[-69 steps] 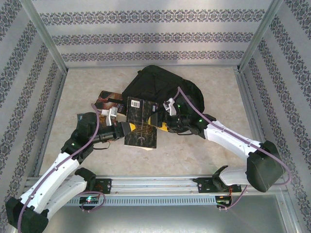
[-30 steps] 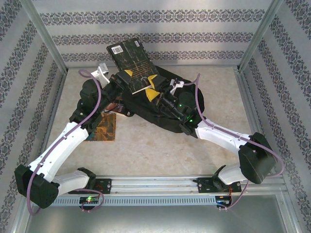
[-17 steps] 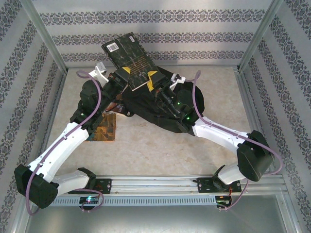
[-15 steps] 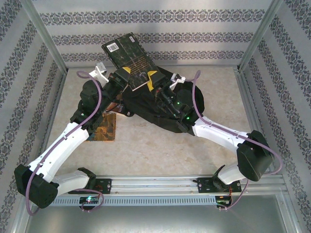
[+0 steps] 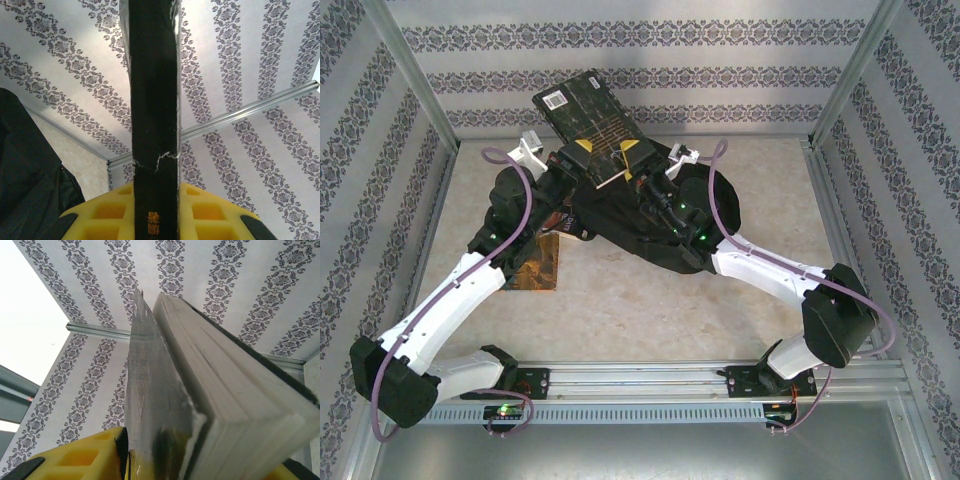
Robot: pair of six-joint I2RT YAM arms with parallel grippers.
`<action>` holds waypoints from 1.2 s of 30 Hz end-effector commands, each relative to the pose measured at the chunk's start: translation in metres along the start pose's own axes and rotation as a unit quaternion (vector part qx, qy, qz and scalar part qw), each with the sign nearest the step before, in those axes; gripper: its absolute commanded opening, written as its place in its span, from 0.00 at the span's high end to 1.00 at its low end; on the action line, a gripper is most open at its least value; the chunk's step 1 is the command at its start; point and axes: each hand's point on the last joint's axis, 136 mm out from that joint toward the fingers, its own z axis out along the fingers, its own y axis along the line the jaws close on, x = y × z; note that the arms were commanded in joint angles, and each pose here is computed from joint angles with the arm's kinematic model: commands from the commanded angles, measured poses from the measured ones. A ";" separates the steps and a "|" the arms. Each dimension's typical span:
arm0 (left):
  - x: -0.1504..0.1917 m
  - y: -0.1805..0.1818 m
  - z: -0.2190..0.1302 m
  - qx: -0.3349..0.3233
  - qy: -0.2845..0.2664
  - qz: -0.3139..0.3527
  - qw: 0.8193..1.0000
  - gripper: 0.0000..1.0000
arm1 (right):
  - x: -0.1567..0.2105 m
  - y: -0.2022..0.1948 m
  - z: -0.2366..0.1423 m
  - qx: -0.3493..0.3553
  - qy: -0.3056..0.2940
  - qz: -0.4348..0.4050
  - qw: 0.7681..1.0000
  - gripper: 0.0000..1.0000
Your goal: Pack the student bag
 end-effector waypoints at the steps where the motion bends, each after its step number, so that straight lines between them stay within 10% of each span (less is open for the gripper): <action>1: 0.026 0.000 0.002 0.005 0.042 0.001 0.999 1.00 | -0.012 0.042 0.005 -0.066 -0.017 -0.014 0.998 0.59; 10: 0.035 0.009 0.004 -0.006 0.056 0.007 0.998 0.98 | -0.022 0.023 0.000 -0.027 -0.016 -0.028 0.999 0.96; 18: 0.060 0.034 0.009 -0.058 0.132 0.105 0.984 0.52 | -0.072 -0.037 -0.074 0.140 -0.029 -0.101 0.985 1.00; 25: 0.113 0.091 0.044 -0.148 0.281 0.206 0.925 0.45 | -0.120 -0.061 -0.193 0.310 -0.061 -0.185 0.931 1.00; 36: 0.130 0.149 0.123 -0.225 0.346 0.398 0.820 0.36 | -0.127 -0.061 -0.287 0.414 -0.085 -0.194 0.885 1.00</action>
